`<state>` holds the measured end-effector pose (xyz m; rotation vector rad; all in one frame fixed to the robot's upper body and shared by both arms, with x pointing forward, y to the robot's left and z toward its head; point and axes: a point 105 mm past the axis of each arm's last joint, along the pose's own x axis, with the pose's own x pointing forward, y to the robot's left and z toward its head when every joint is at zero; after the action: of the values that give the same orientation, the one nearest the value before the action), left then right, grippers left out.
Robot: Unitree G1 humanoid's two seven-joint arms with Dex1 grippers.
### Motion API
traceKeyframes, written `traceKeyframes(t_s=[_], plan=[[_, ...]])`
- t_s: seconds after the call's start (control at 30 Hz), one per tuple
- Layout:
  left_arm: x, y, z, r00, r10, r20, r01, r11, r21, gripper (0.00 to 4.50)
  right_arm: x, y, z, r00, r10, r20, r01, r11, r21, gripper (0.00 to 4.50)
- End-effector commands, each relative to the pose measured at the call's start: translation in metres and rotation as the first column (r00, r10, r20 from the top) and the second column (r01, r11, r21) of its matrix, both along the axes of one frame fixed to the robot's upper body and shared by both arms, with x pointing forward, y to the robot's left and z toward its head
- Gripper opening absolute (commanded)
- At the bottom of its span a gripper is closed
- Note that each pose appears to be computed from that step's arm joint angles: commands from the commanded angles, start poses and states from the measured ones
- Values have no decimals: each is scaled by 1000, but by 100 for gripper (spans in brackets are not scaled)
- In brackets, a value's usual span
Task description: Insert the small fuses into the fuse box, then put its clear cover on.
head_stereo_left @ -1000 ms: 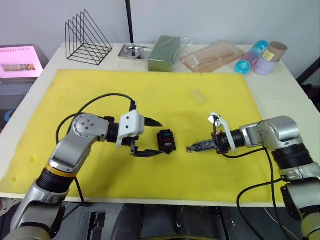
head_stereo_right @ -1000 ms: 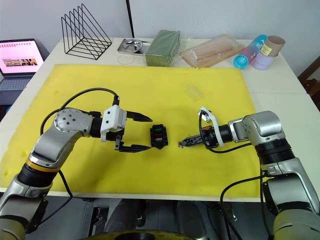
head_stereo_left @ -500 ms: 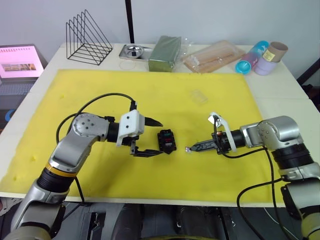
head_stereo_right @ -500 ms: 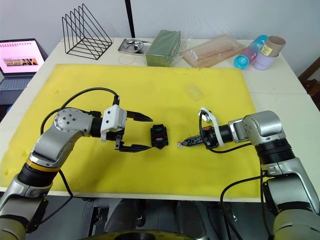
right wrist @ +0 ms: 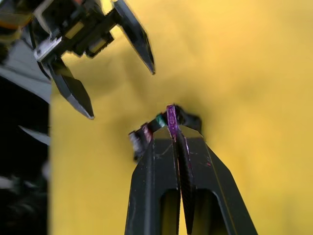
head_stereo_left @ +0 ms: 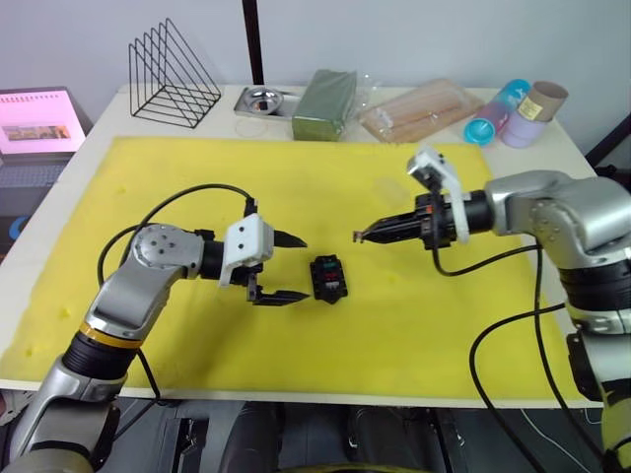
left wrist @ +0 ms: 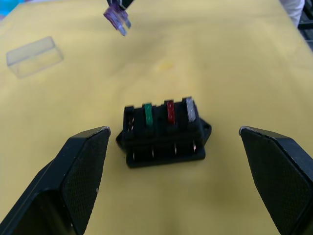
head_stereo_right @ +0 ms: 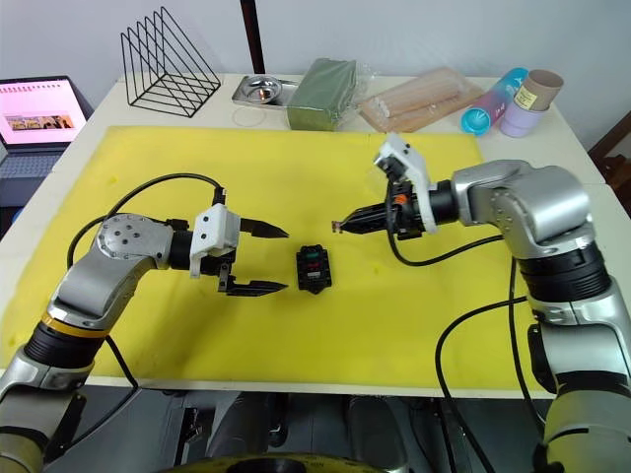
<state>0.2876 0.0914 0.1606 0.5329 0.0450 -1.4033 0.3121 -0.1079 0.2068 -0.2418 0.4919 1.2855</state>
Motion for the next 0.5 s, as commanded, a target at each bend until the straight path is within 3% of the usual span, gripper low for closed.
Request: traceKeyframes(t_s=[0.03,0.17,0.5], plan=[[5,1,11,999,9,49,-8,1000,-20,450,4,9,8,983,105,152,-95,993,-73,2],[7,1,9,999,18,43,-17,1000,-26,450,20,21,-6,945,191,265,-150,974,-169,2],[4,1,5,999,26,33,-25,999,-29,450,21,35,-12,913,316,258,-275,944,-183,2]])
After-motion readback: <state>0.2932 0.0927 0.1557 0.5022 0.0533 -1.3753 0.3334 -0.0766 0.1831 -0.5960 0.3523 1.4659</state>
